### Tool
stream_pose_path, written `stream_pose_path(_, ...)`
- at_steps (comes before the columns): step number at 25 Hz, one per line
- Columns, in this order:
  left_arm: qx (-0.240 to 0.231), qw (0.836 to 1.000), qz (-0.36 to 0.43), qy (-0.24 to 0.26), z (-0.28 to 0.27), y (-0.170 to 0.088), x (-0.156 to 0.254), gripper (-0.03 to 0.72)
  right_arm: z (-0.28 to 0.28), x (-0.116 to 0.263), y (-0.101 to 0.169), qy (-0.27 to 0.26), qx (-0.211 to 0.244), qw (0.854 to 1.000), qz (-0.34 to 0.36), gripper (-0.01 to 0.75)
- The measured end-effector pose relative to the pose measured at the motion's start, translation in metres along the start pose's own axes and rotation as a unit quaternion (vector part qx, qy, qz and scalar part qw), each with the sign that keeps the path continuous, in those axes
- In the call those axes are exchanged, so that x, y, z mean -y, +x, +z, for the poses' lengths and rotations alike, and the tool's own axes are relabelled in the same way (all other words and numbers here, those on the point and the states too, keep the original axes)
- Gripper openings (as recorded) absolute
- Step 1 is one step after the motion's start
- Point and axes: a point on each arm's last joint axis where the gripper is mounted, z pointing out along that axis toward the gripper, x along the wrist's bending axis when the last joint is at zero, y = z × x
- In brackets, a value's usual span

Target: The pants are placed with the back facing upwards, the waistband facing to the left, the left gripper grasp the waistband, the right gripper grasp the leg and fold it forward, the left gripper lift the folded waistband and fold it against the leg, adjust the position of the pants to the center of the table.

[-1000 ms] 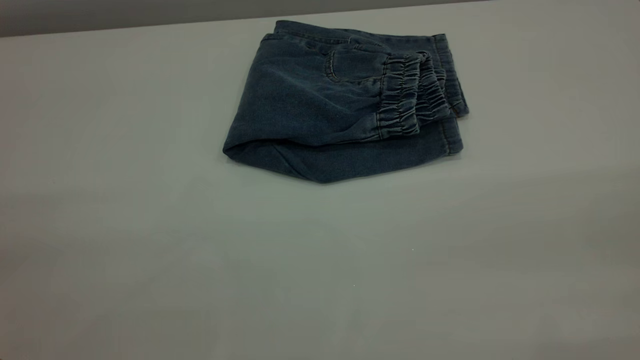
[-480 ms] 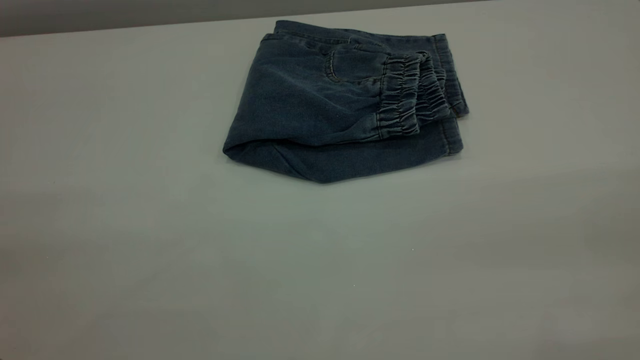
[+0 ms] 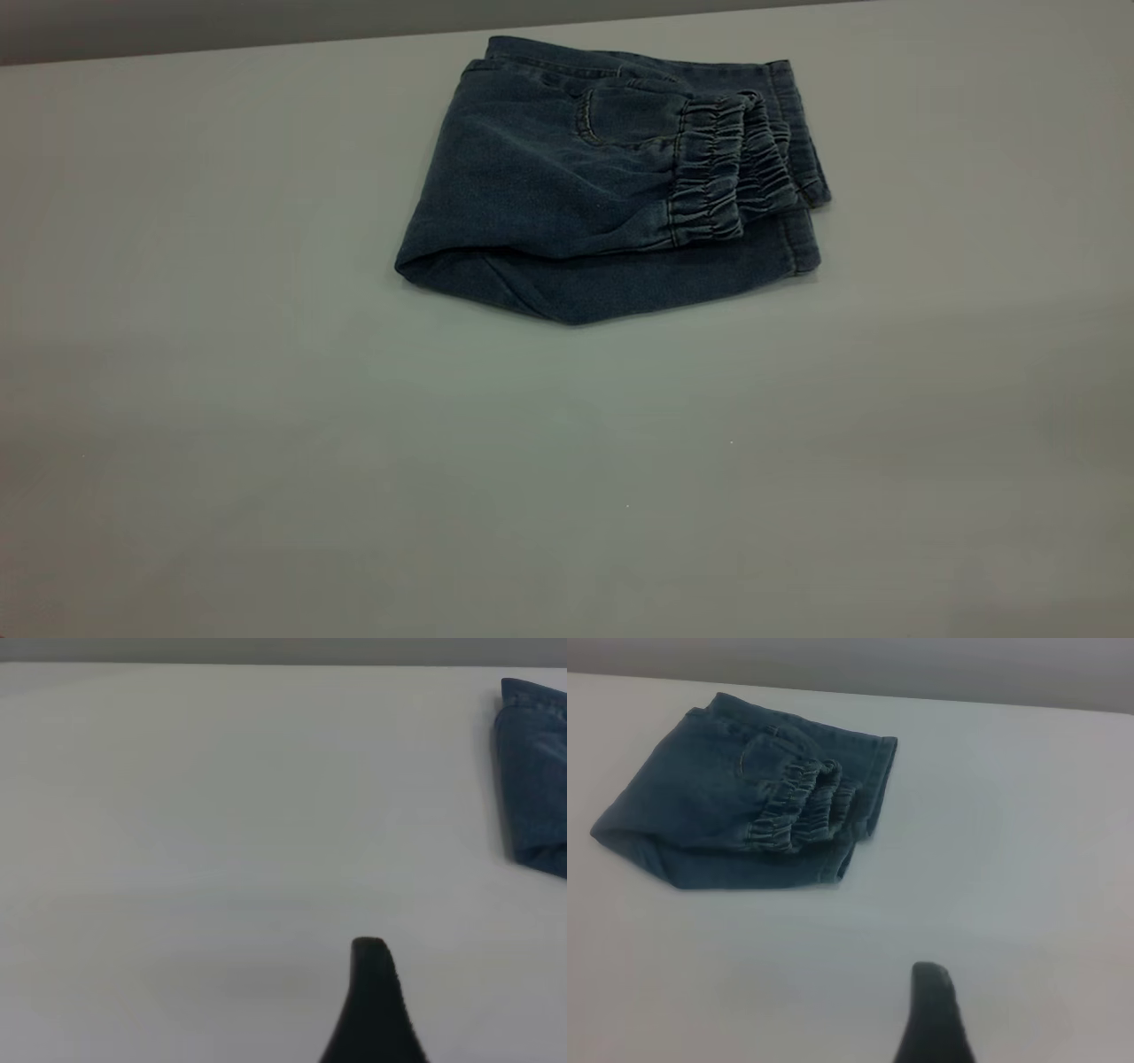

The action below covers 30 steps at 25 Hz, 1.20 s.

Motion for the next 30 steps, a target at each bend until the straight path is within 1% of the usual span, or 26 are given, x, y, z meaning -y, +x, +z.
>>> stream_pose_path(7,0.000,1.000,0.000,0.000,0.000,0.000,0.000,0.470,0.000,0.000,0.000,0.000,-0.001,1.000,0.000,0.431)
stream_pose_path(10,0.000,1.000,0.000,0.000,0.000,0.000,0.000,0.470,0.000,0.000,-0.002,0.001,0.009,1.000,0.006,0.431)
stream_pose_path(14,0.000,1.000,0.000,0.000,0.000,0.000,0.000,0.470,0.000,0.001,-0.011,0.003,0.059,0.998,0.036,0.431)
stream_pose_path(18,0.000,1.000,0.000,0.000,0.000,0.000,0.000,0.470,-0.001,0.003,-0.019,0.005,0.107,0.992,0.072,0.431)
stream_pose_path(21,0.000,1.000,0.000,0.000,0.000,0.000,0.000,0.470,-0.002,0.003,-0.020,0.004,0.102,0.992,0.079,0.431)
stream_pose_path(24,0.000,1.000,0.000,0.000,0.000,0.000,0.000,0.470,-0.002,0.003,-0.020,0.006,0.101,0.993,0.054,0.431)
stream_pose_path(30,0.000,1.000,0.000,0.000,0.000,0.000,0.000,0.470,-0.002,0.003,-0.020,0.007,0.101,0.994,0.051,0.431)
